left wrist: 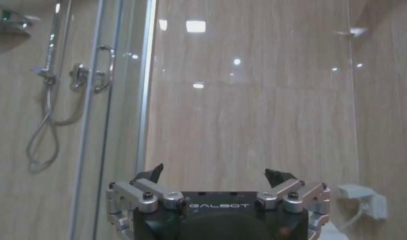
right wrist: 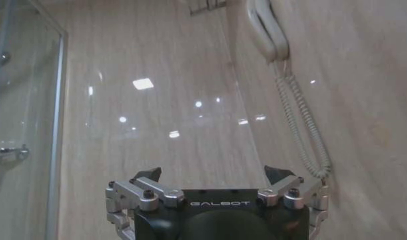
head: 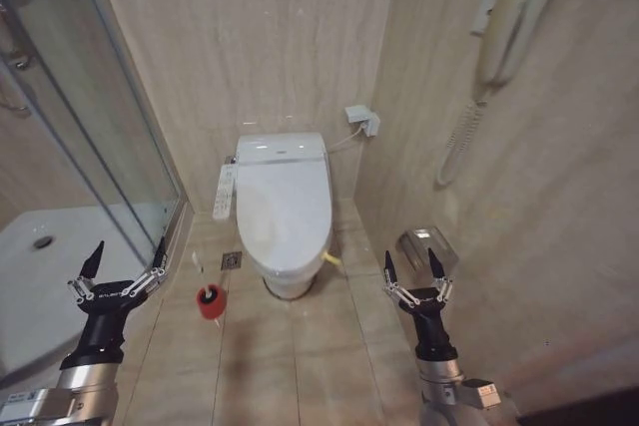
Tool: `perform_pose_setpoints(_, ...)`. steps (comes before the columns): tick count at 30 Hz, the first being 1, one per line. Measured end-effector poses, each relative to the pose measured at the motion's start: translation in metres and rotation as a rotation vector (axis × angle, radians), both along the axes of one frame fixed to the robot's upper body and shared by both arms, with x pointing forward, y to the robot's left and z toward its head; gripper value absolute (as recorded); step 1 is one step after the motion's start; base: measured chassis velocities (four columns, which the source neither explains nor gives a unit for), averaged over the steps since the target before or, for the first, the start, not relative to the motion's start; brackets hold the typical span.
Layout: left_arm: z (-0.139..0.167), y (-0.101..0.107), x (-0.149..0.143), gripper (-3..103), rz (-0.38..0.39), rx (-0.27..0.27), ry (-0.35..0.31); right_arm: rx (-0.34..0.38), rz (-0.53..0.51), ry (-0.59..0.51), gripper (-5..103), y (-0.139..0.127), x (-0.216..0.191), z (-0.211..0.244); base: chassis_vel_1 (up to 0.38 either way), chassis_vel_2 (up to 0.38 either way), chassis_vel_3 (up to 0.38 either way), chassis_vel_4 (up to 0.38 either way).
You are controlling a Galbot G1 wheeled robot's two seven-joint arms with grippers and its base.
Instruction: Open the toilet lid, clean the toilet bowl with a toilet brush, close the toilet lid, and flush.
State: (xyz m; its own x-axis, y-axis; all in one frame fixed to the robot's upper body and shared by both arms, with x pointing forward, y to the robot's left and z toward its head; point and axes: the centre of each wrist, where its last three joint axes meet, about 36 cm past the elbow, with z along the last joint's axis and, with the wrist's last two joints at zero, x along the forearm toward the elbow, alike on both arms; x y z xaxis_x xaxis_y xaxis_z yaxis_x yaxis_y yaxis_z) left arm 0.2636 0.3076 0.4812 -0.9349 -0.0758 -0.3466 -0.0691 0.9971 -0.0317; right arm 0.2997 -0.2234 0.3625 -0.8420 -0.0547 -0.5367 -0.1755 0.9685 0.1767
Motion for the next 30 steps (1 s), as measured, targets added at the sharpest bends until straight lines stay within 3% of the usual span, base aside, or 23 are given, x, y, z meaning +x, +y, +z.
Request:
perform_pose_setpoints(14, -0.004, -0.005, -0.001, 100, 0.03, -0.032, 0.018, 0.026, -0.041, 0.027, 100, 0.003, -0.004, 0.002, 0.004, -0.011, -0.021, 0.013)
perform_pose_setpoints(30, -0.016, -0.031, -0.011, 100, 0.022, -0.154, 0.034, 0.0, -0.08, 0.086, 100, 0.008, -0.011, 0.014, -0.004, 0.002, 0.004, -0.001)
